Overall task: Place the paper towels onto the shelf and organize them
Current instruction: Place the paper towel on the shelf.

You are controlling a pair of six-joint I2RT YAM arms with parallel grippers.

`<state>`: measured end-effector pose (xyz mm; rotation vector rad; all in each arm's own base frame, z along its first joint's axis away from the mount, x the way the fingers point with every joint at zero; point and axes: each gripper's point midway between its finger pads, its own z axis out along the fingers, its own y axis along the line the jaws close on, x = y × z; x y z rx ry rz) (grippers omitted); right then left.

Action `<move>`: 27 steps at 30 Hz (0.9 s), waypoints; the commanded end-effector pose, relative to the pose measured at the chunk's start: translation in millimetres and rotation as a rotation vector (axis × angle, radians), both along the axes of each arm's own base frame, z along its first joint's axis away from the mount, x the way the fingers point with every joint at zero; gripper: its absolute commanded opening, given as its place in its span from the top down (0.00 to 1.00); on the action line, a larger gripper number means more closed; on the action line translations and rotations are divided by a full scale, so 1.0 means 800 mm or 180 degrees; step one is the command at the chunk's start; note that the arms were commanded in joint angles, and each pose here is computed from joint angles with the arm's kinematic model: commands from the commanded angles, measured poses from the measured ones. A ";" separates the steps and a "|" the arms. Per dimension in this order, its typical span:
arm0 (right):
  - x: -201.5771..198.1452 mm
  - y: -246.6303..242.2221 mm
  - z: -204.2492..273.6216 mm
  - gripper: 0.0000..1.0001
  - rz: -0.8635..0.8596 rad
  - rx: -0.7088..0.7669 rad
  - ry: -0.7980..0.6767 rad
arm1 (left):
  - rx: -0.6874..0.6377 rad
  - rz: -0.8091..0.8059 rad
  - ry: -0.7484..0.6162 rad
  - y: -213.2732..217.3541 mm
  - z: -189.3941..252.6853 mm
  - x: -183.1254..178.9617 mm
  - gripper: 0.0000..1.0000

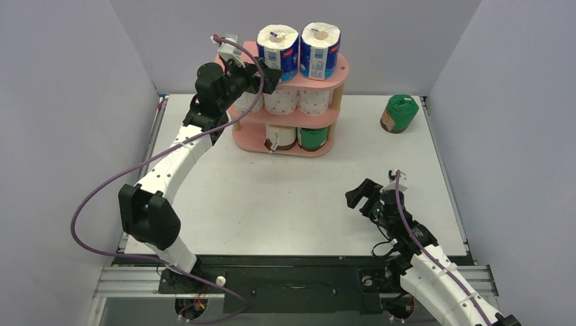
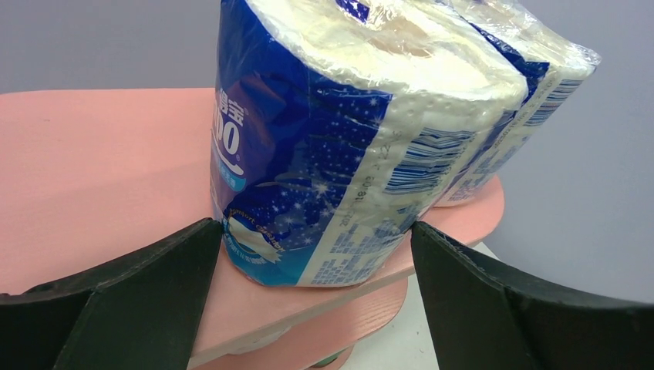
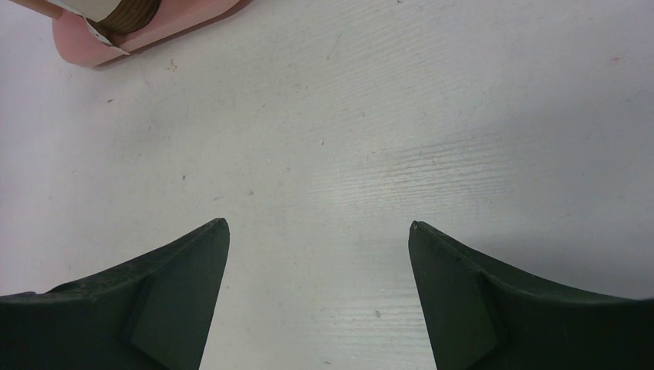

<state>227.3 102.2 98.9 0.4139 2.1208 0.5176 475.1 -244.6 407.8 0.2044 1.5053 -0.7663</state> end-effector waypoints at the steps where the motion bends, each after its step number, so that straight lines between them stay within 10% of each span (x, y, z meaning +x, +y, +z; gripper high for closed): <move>1: 0.008 -0.006 0.005 0.18 -0.0076 -0.0068 -0.0065 | -0.0142 0.0079 -0.0248 0.005 0.037 0.009 0.09; 27: 0.016 -0.005 0.001 0.18 -0.0076 -0.0128 -0.0024 | -0.0151 0.0030 -0.0190 -0.010 0.025 0.037 0.11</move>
